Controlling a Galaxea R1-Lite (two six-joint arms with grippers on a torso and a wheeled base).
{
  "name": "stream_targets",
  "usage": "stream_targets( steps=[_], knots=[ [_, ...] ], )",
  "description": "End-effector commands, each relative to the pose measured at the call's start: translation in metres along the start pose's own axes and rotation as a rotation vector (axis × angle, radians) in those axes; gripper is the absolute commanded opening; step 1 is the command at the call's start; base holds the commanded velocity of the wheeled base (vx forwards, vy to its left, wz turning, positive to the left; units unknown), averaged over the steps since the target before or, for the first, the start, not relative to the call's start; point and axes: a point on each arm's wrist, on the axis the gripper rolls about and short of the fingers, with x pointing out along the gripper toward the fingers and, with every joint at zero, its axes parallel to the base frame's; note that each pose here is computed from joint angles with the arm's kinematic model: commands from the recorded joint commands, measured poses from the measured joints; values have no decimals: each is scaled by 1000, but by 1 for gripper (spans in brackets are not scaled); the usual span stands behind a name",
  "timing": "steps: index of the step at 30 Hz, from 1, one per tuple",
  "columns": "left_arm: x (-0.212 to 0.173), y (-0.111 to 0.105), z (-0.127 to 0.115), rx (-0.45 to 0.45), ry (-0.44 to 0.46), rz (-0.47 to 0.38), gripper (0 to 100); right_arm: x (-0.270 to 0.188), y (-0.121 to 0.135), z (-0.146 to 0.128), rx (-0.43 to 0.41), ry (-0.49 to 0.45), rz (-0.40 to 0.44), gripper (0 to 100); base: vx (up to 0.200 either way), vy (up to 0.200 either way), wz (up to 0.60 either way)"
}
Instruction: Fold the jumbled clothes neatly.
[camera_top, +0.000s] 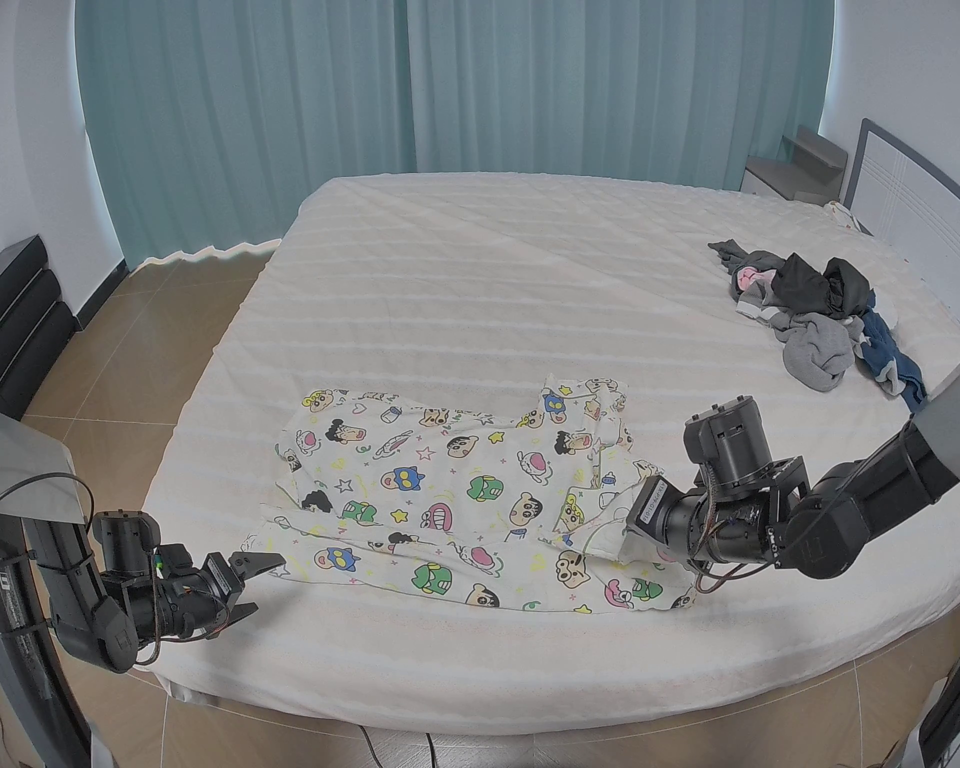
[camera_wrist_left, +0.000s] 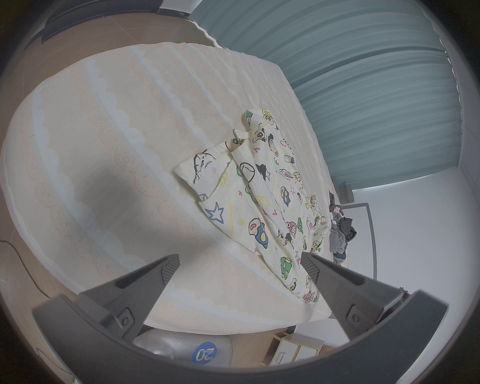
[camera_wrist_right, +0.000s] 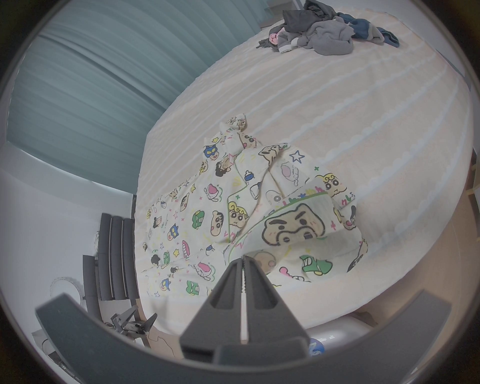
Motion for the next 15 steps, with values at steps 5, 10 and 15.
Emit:
stream_targets(
  steps=[5, 10, 15],
  knots=[
    [0, 1, 0, -2, 1, 2, 100, -15, 14, 9, -28, -11, 26, 0, 0, 0, 0],
    [0, 0, 0, -1, 0, 1, 100, -16, 21, 13, -35, 7, 13, 0, 0, 0, 0],
    [0, 0, 0, 0, 0, 1, 100, -17, 16, 9, -45, 77, -44, 0, 0, 0, 0]
  ],
)
